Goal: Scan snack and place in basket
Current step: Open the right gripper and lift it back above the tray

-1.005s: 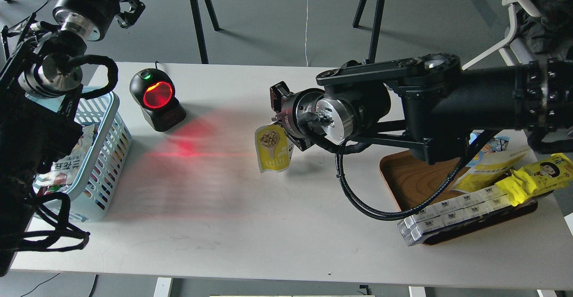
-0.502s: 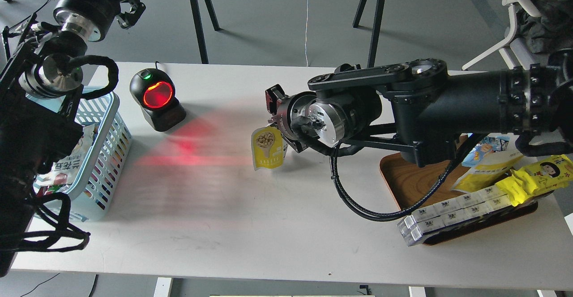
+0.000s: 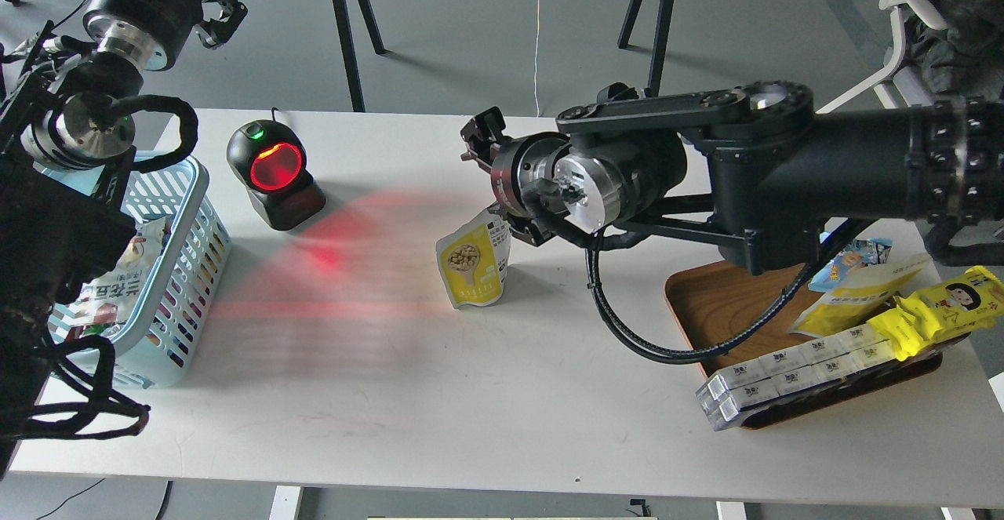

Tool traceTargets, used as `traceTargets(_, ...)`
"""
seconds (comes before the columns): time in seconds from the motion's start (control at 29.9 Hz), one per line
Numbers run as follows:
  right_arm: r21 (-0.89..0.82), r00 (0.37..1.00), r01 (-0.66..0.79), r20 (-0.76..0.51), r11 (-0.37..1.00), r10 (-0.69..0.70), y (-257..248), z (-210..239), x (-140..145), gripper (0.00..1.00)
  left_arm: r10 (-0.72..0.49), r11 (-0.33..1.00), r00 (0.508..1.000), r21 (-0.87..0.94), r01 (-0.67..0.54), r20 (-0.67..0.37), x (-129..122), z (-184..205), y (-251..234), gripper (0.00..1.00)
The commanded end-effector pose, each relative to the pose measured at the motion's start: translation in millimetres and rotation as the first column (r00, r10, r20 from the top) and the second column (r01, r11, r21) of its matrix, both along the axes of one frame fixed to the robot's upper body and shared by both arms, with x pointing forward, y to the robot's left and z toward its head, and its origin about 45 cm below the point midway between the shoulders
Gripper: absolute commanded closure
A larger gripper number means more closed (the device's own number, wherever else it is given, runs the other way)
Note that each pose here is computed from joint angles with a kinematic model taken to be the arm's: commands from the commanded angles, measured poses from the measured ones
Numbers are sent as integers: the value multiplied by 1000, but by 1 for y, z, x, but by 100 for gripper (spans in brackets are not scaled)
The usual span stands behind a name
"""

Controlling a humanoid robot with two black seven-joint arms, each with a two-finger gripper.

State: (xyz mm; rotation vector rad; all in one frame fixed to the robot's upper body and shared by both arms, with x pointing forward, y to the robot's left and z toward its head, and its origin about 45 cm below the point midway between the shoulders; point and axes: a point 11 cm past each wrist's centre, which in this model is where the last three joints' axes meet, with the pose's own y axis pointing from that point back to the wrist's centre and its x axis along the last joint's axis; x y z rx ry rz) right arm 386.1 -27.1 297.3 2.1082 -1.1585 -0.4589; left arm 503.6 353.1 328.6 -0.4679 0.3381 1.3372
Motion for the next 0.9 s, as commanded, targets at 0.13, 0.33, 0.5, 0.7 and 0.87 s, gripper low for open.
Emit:
traceTargets(0.13,124,997,17,71,992,-26,-14,46,11,13,23,999,1000,40,-23,-4,-4,3,20,0)
traceTargets(0.33,305,975,162,99,938,-200,-71,89,42,12,21,986,1000,163,-19,-9,-6,15,32,0)
traceTargets(0.5,429,937,244,126,870,-325,-130,91,65,6,-45,898,999,438,34,14,-6,61,29,0)
traceTargets(0.7,616,911,216,151,757,-383,-202,70,91,6,-140,653,988,756,44,64,-37,121,32,0)
traceTargets(0.87,740,865,226,146,633,-480,-274,45,108,6,-233,368,969,930,5,86,-81,157,18,0)
